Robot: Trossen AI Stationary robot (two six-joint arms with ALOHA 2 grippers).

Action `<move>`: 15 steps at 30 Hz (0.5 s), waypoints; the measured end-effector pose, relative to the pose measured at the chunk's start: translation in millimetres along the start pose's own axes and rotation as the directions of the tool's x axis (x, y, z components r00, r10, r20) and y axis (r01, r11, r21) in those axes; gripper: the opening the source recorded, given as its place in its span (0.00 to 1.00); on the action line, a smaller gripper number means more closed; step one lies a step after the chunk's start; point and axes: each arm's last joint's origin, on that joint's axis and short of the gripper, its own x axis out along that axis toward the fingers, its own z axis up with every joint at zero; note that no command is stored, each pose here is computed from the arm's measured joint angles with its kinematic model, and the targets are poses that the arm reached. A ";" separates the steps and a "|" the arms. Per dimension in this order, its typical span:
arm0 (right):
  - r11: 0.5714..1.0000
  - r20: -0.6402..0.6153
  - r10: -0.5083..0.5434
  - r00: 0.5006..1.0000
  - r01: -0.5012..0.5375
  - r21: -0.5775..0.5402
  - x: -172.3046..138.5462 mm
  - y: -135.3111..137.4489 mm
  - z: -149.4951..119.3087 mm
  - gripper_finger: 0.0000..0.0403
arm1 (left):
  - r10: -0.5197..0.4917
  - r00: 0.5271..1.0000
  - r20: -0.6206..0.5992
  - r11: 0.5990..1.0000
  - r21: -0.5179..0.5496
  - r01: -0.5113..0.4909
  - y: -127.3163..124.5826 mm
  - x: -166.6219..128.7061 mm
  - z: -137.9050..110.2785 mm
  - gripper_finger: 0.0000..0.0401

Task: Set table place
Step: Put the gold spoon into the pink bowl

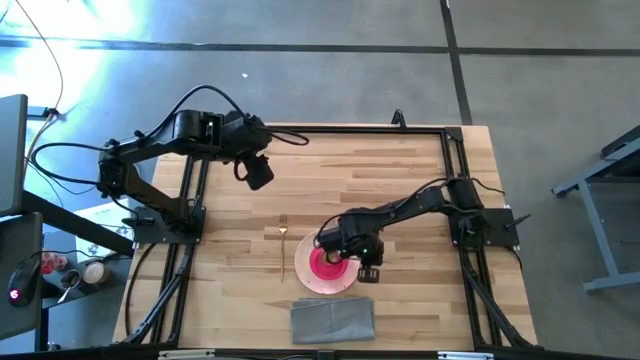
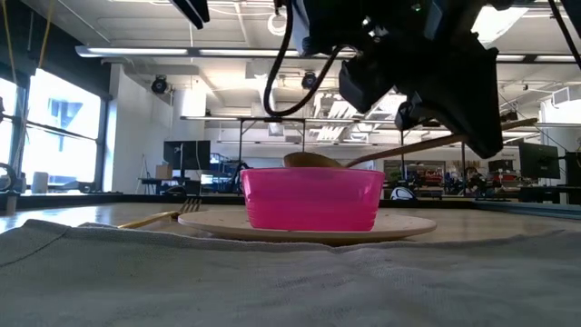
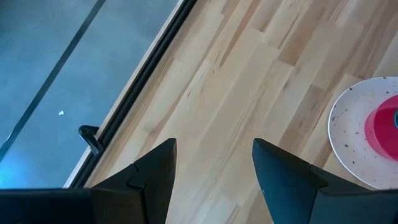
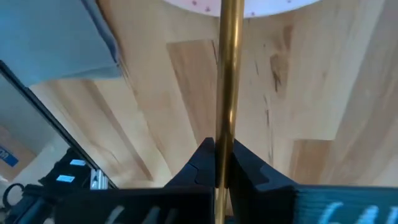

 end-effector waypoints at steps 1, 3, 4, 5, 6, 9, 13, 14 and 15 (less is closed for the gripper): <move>1.000 0.005 0.004 1.000 -0.004 -0.002 1.0 -0.1 0.7 0.00 | 0.000 1.000 0.001 1.000 0.000 0.000 0.0 0.0 0.1 0.50; 1.000 0.026 0.019 0.999 -0.019 -0.012 1.3 0.7 3.1 0.00 | 0.011 1.000 0.005 1.000 -0.001 -0.011 0.3 0.0 0.3 0.50; 0.999 0.041 0.030 0.999 -0.030 -0.020 1.2 1.4 4.8 0.00 | 0.015 1.000 0.010 1.000 -0.003 -0.015 0.3 0.0 0.7 0.50; 0.999 0.053 0.042 0.998 -0.041 -0.027 1.1 2.1 6.2 0.00 | 0.015 1.000 0.016 1.000 -0.005 -0.015 0.2 0.0 1.3 0.50; 0.998 0.071 0.051 0.996 -0.049 -0.035 1.0 2.8 8.1 0.00 | 0.014 1.000 0.023 1.000 -0.008 -0.014 0.0 0.0 2.0 0.50; 0.997 0.096 0.066 0.993 -0.062 -0.046 1.2 3.7 11.4 0.00 | 0.011 0.999 0.034 1.000 -0.014 -0.011 -0.2 0.0 3.2 0.50; 0.998 0.058 0.057 0.997 -0.056 -0.018 2.3 2.3 8.4 0.00 | 0.011 0.999 0.035 1.000 -0.014 -0.010 -0.4 0.1 3.3 0.50; 0.998 0.052 0.060 0.997 -0.059 -0.016 2.3 2.3 7.9 0.00 | 0.011 0.999 0.035 1.000 -0.014 -0.010 -0.4 0.1 3.3 0.50; 0.998 0.047 0.060 0.997 -0.060 -0.013 2.2 1.9 7.6 0.00 | 0.011 0.999 0.034 1.000 -0.014 -0.010 -0.3 0.1 3.3 0.50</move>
